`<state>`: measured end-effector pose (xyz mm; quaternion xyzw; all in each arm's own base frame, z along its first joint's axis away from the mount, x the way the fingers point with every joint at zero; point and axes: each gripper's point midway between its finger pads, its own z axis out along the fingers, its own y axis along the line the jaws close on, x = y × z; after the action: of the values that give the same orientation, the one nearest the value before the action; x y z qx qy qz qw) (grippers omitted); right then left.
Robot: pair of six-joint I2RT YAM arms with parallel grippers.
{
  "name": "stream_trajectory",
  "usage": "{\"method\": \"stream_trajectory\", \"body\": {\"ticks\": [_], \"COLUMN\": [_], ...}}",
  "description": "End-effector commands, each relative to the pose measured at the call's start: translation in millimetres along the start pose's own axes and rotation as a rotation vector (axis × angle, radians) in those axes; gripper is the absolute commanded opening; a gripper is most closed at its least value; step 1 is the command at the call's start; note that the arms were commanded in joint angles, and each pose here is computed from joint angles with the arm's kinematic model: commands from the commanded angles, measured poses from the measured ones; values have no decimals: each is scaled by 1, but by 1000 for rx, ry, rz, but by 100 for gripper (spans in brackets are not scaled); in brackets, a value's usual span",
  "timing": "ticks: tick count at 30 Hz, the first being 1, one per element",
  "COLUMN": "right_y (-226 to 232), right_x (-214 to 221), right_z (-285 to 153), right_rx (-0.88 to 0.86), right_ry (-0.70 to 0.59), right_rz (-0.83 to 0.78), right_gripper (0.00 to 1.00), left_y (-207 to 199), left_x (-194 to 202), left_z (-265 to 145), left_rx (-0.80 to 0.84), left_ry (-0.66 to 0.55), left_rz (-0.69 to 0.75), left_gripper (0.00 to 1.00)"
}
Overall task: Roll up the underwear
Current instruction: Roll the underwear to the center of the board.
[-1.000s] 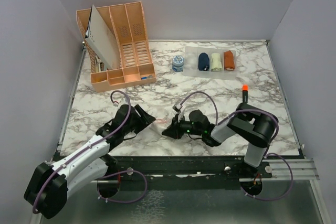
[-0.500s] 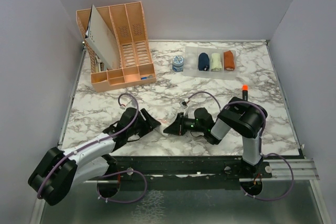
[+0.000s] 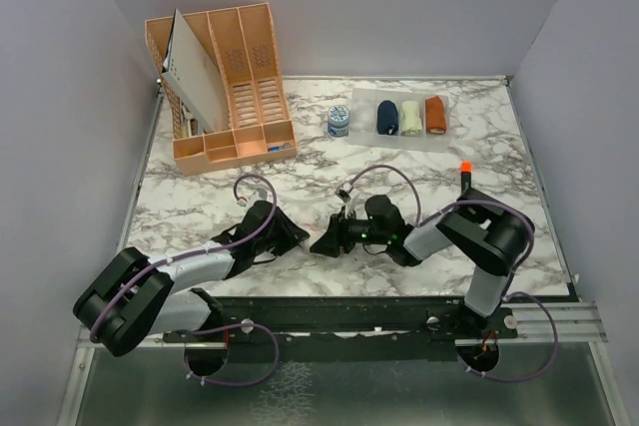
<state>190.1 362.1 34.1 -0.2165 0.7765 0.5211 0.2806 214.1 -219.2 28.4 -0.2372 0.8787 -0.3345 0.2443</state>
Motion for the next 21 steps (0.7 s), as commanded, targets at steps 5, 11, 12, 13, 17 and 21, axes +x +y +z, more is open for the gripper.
{"method": "stream_trajectory", "body": {"ticks": [5, 11, 12, 13, 17, 21], "right_y": [-32, 1, 7, 12, 17, 13], "right_x": [-18, -51, -51, -51, -44, -30], "right_z": [-25, -36, -35, -33, -24, -11], "right_rx": [242, 233, 225, 218, 210, 226], "right_ry": [148, 37, 37, 35, 42, 100], "right_rz": [-414, -756, -822, -871, -986, -1082], "right_gripper": [68, 70, 70, 69, 67, 67], "left_y": [48, 40, 38, 37, 35, 31], "left_x": [15, 17, 17, 17, 16, 13], "left_z": [1, 4, 4, 4, 3, 2], "left_rx": [-193, -184, -183, -183, -196, -187], "left_ry": [39, 62, 65, 67, 71, 60], "left_rz": [77, 85, 83, 83, 84, 82], "left_gripper": [32, 32, 32, 32, 32, 32]}}
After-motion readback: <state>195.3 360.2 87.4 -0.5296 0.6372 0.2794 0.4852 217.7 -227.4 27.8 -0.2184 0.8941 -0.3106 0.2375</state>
